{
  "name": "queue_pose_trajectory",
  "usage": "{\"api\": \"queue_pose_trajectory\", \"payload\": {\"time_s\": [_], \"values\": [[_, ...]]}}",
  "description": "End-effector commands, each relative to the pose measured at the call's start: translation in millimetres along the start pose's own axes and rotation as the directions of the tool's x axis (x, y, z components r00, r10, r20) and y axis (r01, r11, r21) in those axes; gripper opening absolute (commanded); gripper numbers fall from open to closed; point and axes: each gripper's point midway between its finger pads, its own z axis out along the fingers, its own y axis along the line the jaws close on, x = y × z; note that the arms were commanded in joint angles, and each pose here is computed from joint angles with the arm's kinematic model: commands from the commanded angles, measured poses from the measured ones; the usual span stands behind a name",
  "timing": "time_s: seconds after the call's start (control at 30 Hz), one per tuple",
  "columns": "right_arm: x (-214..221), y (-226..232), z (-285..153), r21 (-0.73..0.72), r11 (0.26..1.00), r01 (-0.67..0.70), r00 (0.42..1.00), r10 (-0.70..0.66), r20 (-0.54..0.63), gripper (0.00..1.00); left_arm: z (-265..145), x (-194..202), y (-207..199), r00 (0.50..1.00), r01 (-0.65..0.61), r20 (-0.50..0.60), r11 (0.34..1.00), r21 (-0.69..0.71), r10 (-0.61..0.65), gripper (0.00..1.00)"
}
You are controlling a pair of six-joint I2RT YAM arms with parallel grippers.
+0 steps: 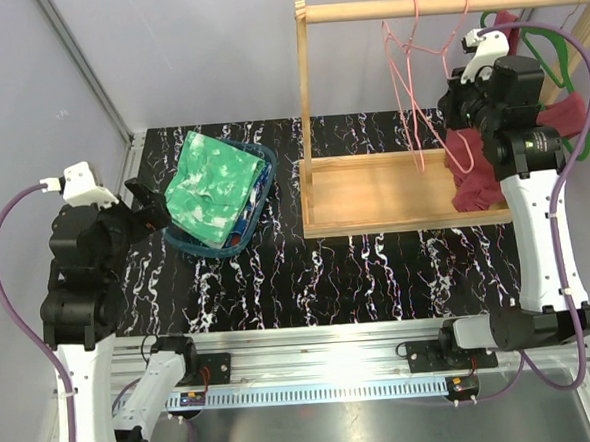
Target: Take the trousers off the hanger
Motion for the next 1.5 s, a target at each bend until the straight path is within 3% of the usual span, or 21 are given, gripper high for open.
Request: {"api": "queue_pose_trajectory", "payload": {"time_s": [0.0,0.03,0.07,0.17,0.23,0.37,0.57,0.77,0.9,1.2,1.47], "values": [[-18.0,13.6,-15.8,-0.043,0.999,0.002,0.996,0.002,0.088,0.11,-9.7,2.0,12.7,0.999,-0.045,-0.005,0.998,-0.05,0.045,0.99],[-13.3,13.4,-16.4,-0.039,0.999,-0.002,0.997,0.005,0.08,0.3,-11.4,1.5,12.8,0.999,-0.048,-0.004,0.998,-0.049,0.048,0.99],[-16.3,12.5,-24.3,-0.031,0.999,-0.005,0.995,0.008,0.098,0.38,-13.3,2.0,14.2,0.998,-0.058,-0.005,0.997,-0.052,0.057,0.99],[-18.6,8.5,-44.1,0.0,1.0,-0.024,0.993,0.024,0.119,0.57,-13.5,4.3,17.2,0.997,-0.072,-0.021,0.995,-0.066,0.071,0.99],[-18.9,3.8,-57.5,0.036,0.998,-0.045,0.991,0.04,0.128,0.62,-14.8,5.8,18.0,0.997,-0.077,-0.021,0.995,-0.066,0.075,0.99],[-10.4,4.3,-109.5,0.06,0.994,-0.095,0.984,0.085,0.156,0.98,-19.8,8.0,25.6,0.994,-0.103,0.013,0.991,-0.084,0.104,0.99],[30.2,13.9,-176.5,0.049,0.983,-0.178,0.975,0.17,0.146,0.99,-33.9,16.9,25.0,0.985,-0.143,0.089,0.989,-0.031,0.145,0.99],[69.3,12.2,-226.9,0.091,0.979,-0.183,0.978,0.172,0.117,0.99,-57.2,33.3,24.5,0.979,-0.155,0.142,0.987,0.037,0.148,0.99],[88.3,31.8,-249.2,-0.008,0.98,-0.198,0.972,0.198,0.129,0.99,-67.7,53.5,29.6,0.982,-0.15,0.128,0.987,0.056,0.142,0.99],[129.7,25.1,-258.8,0.03,0.981,-0.191,0.973,0.186,0.139,0.99,-86.3,66.4,39.8,0.976,-0.142,0.173,0.988,0.059,0.13,0.99],[123.0,15.5,-252.5,0.077,0.977,-0.197,0.97,0.182,0.163,1.0,-83.8,64.6,37.0,0.979,-0.134,0.164,0.989,0.065,0.122,0.99]]}}
